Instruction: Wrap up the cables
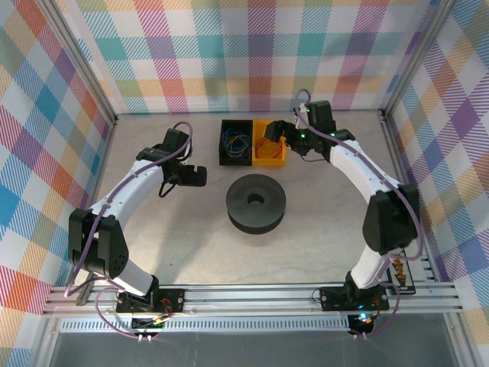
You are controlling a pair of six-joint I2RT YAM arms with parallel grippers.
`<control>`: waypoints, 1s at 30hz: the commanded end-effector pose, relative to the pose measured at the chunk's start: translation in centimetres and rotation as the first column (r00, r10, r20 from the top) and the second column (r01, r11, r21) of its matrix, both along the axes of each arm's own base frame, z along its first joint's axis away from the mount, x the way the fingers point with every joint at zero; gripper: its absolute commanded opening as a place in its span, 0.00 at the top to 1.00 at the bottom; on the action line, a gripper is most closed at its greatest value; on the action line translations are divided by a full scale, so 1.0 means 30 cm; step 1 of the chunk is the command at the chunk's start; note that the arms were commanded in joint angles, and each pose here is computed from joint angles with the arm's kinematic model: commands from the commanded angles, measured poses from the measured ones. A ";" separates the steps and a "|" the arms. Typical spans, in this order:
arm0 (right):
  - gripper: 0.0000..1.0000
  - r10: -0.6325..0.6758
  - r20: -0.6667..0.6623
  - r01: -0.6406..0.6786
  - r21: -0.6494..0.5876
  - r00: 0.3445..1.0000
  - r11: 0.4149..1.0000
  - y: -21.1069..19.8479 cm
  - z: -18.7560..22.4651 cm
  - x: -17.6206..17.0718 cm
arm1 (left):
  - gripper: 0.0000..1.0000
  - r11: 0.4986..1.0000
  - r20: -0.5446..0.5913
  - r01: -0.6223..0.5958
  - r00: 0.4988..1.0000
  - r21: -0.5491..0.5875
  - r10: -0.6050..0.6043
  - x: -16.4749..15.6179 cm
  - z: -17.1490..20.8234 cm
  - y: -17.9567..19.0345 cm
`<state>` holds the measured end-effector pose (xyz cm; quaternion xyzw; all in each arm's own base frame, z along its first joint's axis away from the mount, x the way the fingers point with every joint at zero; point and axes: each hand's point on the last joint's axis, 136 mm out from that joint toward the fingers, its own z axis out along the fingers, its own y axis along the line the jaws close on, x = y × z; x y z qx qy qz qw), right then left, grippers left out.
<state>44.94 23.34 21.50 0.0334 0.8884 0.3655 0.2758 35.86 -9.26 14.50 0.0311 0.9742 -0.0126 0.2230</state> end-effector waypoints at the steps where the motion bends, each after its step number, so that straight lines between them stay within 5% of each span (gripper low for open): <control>1: 0.01 -0.128 -0.150 0.127 -0.017 0.980 0.992 0.033 -0.119 0.028 | 0.00 1.000 0.001 0.025 1.000 -0.005 -0.025 -0.003 0.024 -0.023; 8: 0.00 -0.291 -0.189 0.294 -0.013 0.938 0.956 0.085 -0.203 0.102 | 0.00 1.000 -0.003 0.027 1.000 0.002 -0.027 -0.015 0.018 -0.018; 30: 0.33 -0.450 -0.192 0.452 -0.034 0.872 0.891 0.066 -0.285 0.199 | 0.00 0.999 -0.004 0.034 0.999 0.025 -0.034 -0.018 0.008 -0.007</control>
